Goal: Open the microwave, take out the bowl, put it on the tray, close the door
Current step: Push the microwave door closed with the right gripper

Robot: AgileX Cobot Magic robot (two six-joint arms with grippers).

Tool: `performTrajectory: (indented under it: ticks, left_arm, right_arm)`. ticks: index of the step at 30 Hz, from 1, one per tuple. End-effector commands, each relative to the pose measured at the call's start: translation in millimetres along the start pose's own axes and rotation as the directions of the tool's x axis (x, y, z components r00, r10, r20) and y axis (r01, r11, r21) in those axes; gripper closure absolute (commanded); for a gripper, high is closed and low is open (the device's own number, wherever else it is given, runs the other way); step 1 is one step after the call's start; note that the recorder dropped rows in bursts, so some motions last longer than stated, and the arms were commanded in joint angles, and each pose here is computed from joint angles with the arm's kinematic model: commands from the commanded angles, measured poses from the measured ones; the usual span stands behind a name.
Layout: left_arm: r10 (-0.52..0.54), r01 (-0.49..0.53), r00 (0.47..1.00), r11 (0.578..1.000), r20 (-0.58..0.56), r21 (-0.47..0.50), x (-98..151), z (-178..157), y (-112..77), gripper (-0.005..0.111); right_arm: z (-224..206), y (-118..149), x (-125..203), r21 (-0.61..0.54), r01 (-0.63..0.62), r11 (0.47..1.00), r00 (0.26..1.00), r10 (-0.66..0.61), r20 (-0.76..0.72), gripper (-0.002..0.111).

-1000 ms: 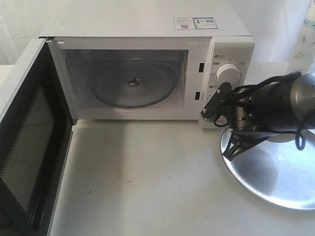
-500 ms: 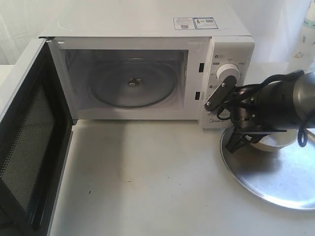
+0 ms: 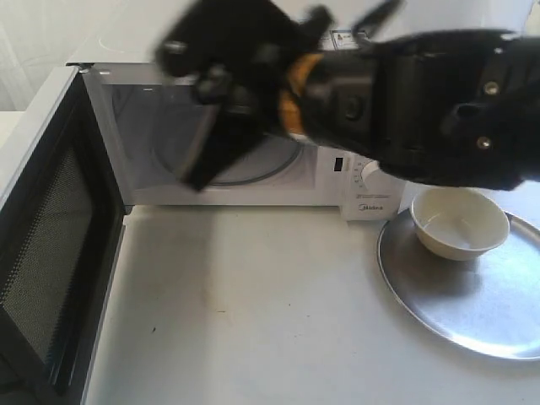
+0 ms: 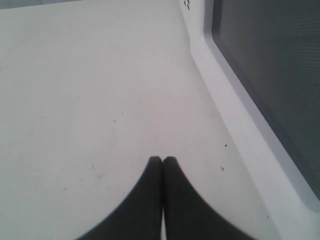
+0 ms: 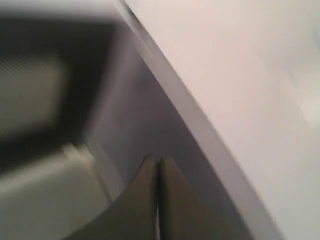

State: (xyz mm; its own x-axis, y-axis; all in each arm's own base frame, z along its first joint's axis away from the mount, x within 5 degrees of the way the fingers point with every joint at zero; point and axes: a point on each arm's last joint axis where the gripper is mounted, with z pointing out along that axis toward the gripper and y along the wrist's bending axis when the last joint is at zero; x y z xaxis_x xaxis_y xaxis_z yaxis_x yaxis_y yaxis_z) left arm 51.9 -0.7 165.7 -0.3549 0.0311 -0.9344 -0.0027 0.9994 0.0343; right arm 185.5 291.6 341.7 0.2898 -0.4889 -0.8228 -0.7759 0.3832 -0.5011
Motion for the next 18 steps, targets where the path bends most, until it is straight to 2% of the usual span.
performTrajectory:
  ticks: [1, 3, 8, 10, 11, 12, 13, 14, 15, 16, 17, 18]
  left_arm:
    - [-0.006, 0.006, 1.0, 1.0, 0.003, 0.008, -0.8, -0.5, -0.6, 0.107]
    - [-0.006, 0.006, 1.0, 1.0, 0.003, 0.008, -0.8, -0.5, -0.6, 0.107]
    - [-0.006, 0.006, 1.0, 1.0, 0.003, 0.008, -0.8, -0.5, -0.6, 0.107]
    - [-0.006, 0.006, 1.0, 1.0, 0.003, 0.008, -0.8, -0.5, -0.6, 0.107]
    - [-0.006, 0.006, 1.0, 1.0, 0.003, 0.008, -0.8, -0.5, -0.6, 0.107]
    - [-0.006, 0.006, 1.0, 1.0, 0.003, 0.008, -0.8, -0.5, -0.6, 0.107]
    - [-0.006, 0.006, 1.0, 1.0, 0.003, 0.008, -0.8, -0.5, -0.6, 0.107]
    - [-0.006, 0.006, 1.0, 1.0, 0.003, 0.008, -0.8, -0.5, -0.6, 0.107]
    - [-0.006, 0.006, 1.0, 1.0, 0.003, 0.008, -0.8, -0.5, -0.6, 0.107]
    - [-0.006, 0.006, 1.0, 1.0, 0.003, 0.008, -0.8, -0.5, -0.6, 0.107]
    - [-0.006, 0.006, 1.0, 1.0, 0.003, 0.008, -0.8, -0.5, -0.6, 0.107]
    - [-0.006, 0.006, 1.0, 1.0, 0.003, 0.008, -0.8, -0.5, -0.6, 0.107]
  right_arm:
    - [17.2, 49.0, -86.0, -0.222, 0.221, 0.95, 0.912, -0.12, 0.393, 0.108]
    - [37.1, 65.8, -105.6, -0.214, 0.226, 0.95, 0.903, -0.122, 0.411, 0.108]
    - [89.8, 103.8, -115.7, -0.161, 0.241, 0.957, 0.918, -0.171, 0.357, 0.108]
    - [102.9, 115.6, -112.5, -0.113, 0.329, 0.938, 0.901, -0.275, 0.334, 0.108]
    - [112.0, 122.6, -102.3, 0.009, 0.532, 0.847, 0.825, -0.521, 0.22, 0.108]
    - [114.8, 122.5, -96.2, 0.051, 0.596, 0.801, 0.792, -0.597, 0.125, 0.108]
    - [118.4, 116.2, -77.7, 0.098, 0.737, 0.669, 0.675, -0.72, -0.161, 0.108]
    - [118.4, 112.9, -70.0, 0.092, 0.782, 0.617, 0.616, -0.739, -0.274, 0.108]
    - [113.8, 97.9, -53.3, 0.067, 0.842, 0.535, 0.486, -0.699, -0.524, 0.108]
    - [109.6, 87.2, -47.6, 0.075, 0.852, 0.518, 0.446, -0.643, -0.622, 0.108]
    - [106.1, 65.5, -38.2, 0.091, 0.87, 0.484, 0.386, -0.553, -0.738, 0.108]
    - [107.9, 55.5, -34.9, 0.099, 0.876, 0.471, 0.376, -0.54, -0.753, 0.108]
